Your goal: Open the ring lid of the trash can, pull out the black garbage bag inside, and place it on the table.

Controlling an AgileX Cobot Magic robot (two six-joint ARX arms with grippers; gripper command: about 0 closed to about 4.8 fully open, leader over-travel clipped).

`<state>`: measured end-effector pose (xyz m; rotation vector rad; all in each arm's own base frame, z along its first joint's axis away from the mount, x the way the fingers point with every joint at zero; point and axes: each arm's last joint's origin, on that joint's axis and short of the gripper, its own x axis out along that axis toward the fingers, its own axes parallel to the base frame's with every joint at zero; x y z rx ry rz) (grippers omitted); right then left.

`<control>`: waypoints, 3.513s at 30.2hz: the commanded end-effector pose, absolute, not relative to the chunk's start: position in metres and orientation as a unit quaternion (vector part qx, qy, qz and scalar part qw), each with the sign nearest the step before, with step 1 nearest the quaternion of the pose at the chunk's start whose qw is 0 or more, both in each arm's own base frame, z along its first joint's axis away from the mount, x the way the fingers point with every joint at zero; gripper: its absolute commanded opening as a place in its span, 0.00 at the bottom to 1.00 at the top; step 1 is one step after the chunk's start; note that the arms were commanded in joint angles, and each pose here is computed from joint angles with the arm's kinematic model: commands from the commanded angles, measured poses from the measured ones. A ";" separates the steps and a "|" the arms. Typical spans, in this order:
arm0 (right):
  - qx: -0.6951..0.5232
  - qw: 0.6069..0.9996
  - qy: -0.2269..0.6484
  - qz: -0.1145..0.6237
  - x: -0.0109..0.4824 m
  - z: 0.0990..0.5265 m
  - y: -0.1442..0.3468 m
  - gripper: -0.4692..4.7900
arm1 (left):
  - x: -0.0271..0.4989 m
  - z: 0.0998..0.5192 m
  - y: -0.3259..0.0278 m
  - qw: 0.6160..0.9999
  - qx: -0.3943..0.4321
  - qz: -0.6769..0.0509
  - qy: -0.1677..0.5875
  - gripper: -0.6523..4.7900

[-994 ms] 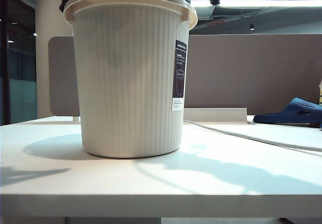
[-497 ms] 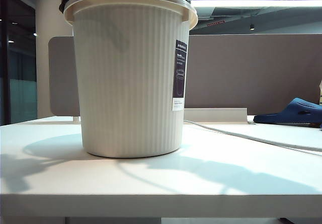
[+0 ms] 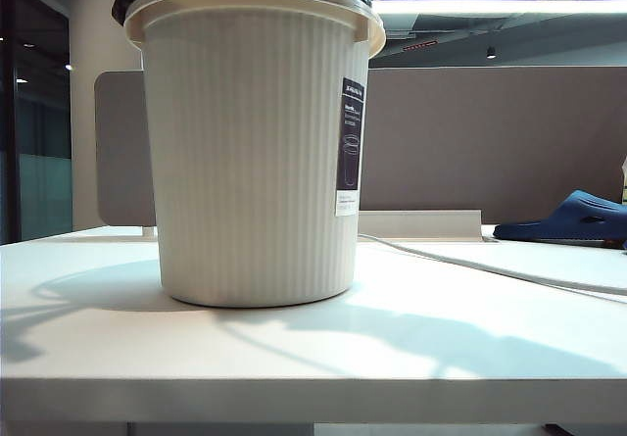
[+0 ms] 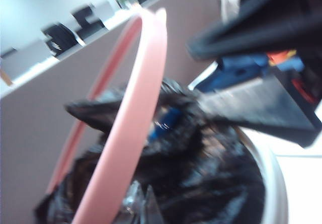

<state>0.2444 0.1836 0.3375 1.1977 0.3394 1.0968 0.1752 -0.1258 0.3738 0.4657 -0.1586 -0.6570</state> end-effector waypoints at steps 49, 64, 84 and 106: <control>-0.039 0.904 0.046 0.423 0.229 0.461 0.168 0.49 | 0.201 0.405 -0.046 0.903 -0.127 -0.397 0.101 0.11; -0.083 0.912 0.096 0.390 0.250 0.480 0.180 0.49 | 0.197 0.401 -0.078 0.862 -0.216 -0.428 0.167 0.26; -0.108 0.906 0.137 0.386 0.280 0.465 0.200 0.57 | 0.225 0.388 -0.098 0.886 -0.169 -0.408 0.138 0.46; -0.113 0.901 0.154 0.388 0.279 0.462 0.199 0.57 | 0.245 0.376 -0.101 0.922 0.072 -0.378 0.049 0.47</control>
